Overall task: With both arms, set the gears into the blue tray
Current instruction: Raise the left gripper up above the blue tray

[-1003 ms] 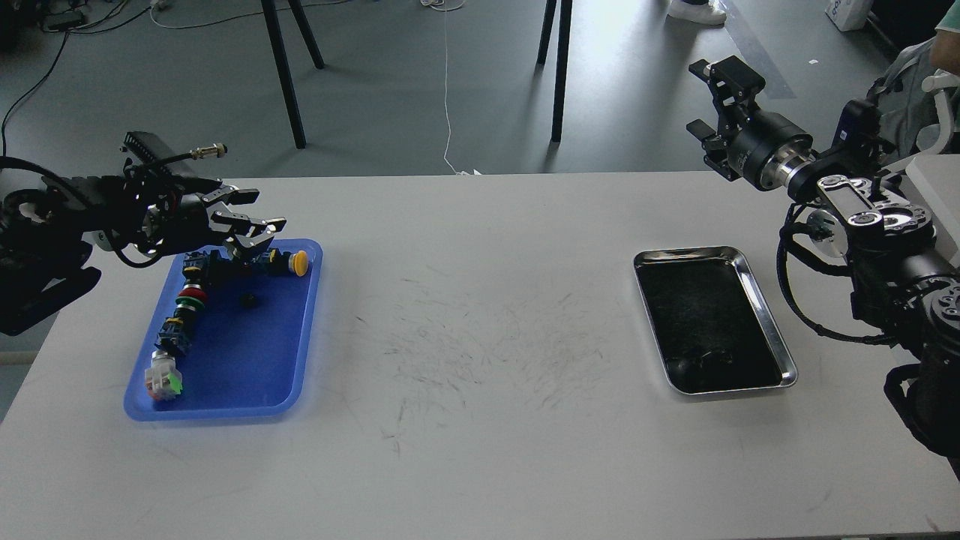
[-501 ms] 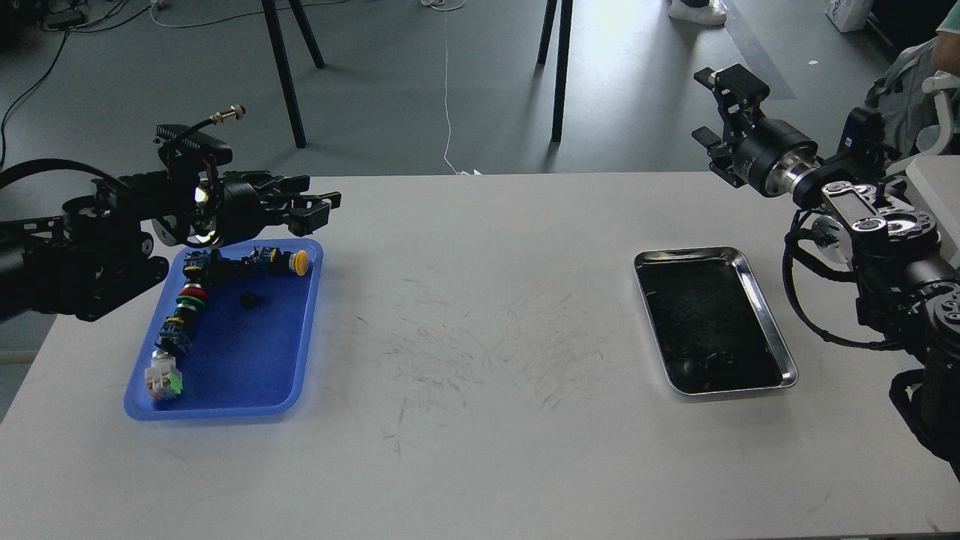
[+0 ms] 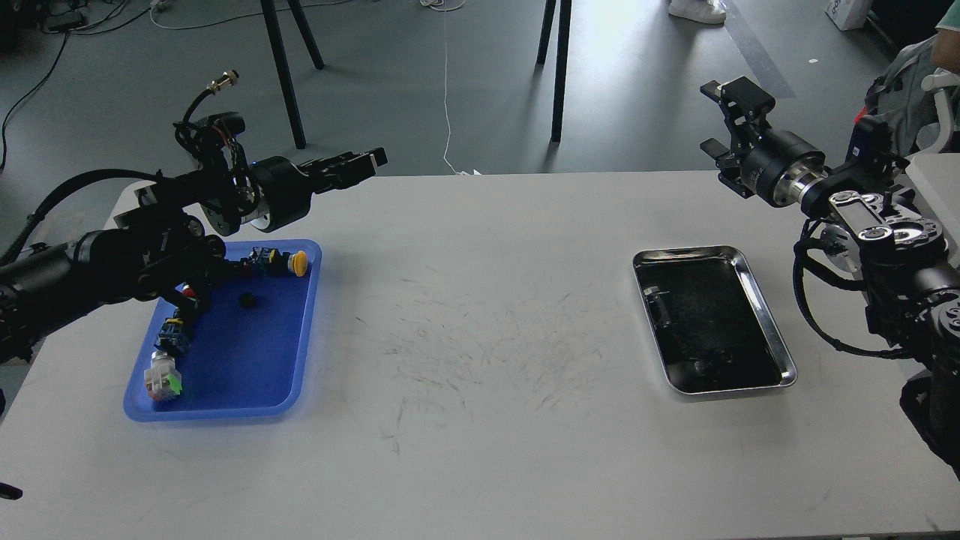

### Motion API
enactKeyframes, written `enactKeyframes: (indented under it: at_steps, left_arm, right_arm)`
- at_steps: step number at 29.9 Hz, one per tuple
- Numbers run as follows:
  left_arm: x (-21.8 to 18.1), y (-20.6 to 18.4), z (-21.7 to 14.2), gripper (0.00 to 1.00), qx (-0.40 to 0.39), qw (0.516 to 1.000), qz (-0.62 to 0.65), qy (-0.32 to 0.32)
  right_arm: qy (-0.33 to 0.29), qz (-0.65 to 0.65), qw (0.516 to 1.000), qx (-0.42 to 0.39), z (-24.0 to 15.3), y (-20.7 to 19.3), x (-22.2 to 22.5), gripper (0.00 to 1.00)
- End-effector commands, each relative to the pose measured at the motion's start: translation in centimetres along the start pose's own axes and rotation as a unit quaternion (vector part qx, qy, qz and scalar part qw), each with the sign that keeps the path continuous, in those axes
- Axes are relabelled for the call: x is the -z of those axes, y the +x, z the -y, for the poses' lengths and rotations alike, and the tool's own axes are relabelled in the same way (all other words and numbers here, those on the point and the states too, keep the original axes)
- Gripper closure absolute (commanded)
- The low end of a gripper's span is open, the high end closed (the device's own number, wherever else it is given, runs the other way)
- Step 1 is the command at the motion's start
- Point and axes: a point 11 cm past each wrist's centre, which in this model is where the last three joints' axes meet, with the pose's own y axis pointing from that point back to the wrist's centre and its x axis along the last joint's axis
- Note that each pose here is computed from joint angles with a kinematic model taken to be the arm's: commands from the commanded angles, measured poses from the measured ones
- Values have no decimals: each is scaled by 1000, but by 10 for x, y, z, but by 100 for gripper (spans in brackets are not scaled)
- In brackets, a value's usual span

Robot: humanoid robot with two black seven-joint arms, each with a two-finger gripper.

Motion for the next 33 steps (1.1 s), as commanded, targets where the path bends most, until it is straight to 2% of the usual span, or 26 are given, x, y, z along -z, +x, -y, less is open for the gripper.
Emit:
enactKeyframes:
  at_steps: [1,8,12,24,33]
  left_arm:
    - [0,2,4,27,-37,997,-71,-7]
    - [3,10,6,7,-107,967,-230,-28]
    - [6,9,7,3,-128,952,-276,-36]
    - [31,19,-11,2,-220,874,-429,-59]
    - [32,8,-8,2,-221,850,-473,-68]
  right_arm:
    - [0,0,1000,-1,0,1,0,3]
    - [0,-2,1000,1,0,0,1,3]
    - [2,-2,1000,2,1,-1,3,3]
    - [-6,-2,1000,8,1,-7,-5,3]
    - [-27,-39,998,35,4,-17,-9,3]
